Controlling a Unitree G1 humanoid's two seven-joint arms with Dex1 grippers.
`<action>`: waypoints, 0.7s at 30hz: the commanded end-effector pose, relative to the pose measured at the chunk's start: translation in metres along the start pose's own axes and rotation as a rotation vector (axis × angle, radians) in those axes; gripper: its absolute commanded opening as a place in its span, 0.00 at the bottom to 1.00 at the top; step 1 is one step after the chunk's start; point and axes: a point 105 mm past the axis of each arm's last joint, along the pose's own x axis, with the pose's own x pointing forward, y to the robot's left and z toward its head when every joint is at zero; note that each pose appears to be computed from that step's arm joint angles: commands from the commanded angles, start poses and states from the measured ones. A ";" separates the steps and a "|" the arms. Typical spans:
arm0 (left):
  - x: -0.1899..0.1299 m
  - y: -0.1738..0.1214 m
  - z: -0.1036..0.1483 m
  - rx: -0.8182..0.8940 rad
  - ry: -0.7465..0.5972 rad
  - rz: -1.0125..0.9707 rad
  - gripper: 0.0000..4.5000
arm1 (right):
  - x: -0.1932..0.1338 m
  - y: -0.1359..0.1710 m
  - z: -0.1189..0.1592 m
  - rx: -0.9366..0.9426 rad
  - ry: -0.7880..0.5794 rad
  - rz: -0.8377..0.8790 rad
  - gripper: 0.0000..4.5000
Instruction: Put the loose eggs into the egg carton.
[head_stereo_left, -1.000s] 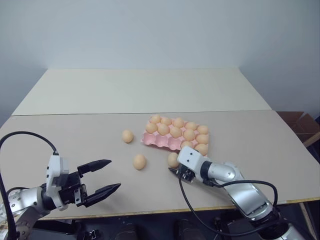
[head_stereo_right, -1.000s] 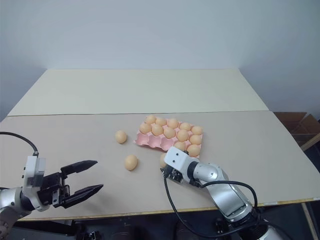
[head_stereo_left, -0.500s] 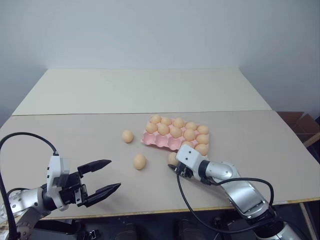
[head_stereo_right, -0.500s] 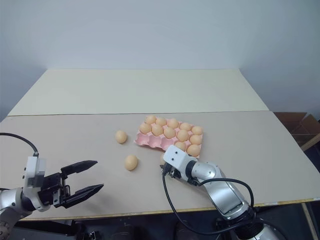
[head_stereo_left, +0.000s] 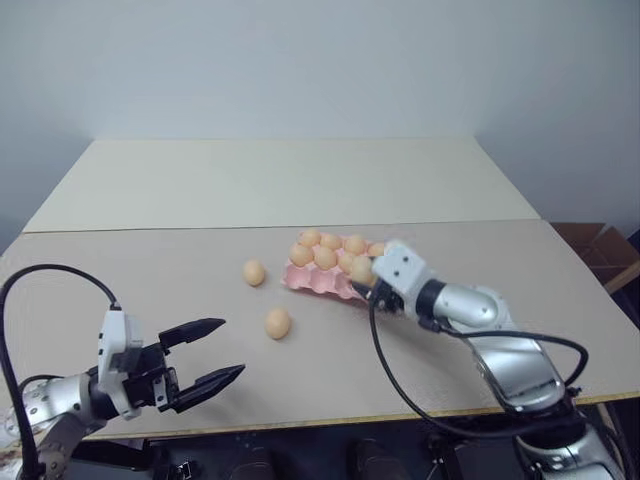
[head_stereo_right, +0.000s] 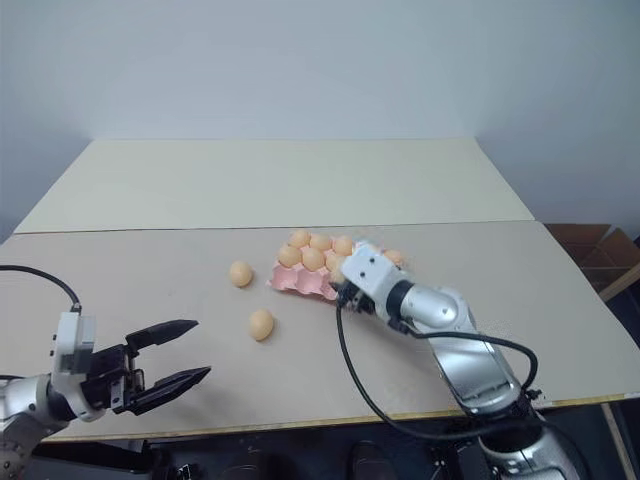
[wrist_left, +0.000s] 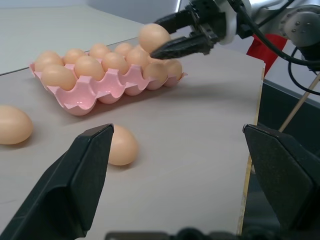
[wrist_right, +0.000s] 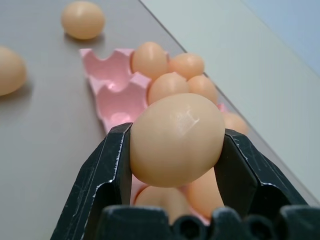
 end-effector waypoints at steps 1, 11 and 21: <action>0.002 0.000 0.009 0.048 -0.021 -0.007 1.00 | 0.003 -0.005 0.005 -0.035 -0.027 -0.012 0.49; -0.001 -0.002 0.007 0.045 -0.018 0.006 1.00 | 0.012 0.003 0.005 -0.025 -0.065 0.049 0.85; -0.002 0.001 0.006 0.038 -0.013 0.009 1.00 | 0.003 0.000 0.008 -0.059 -0.076 0.023 0.99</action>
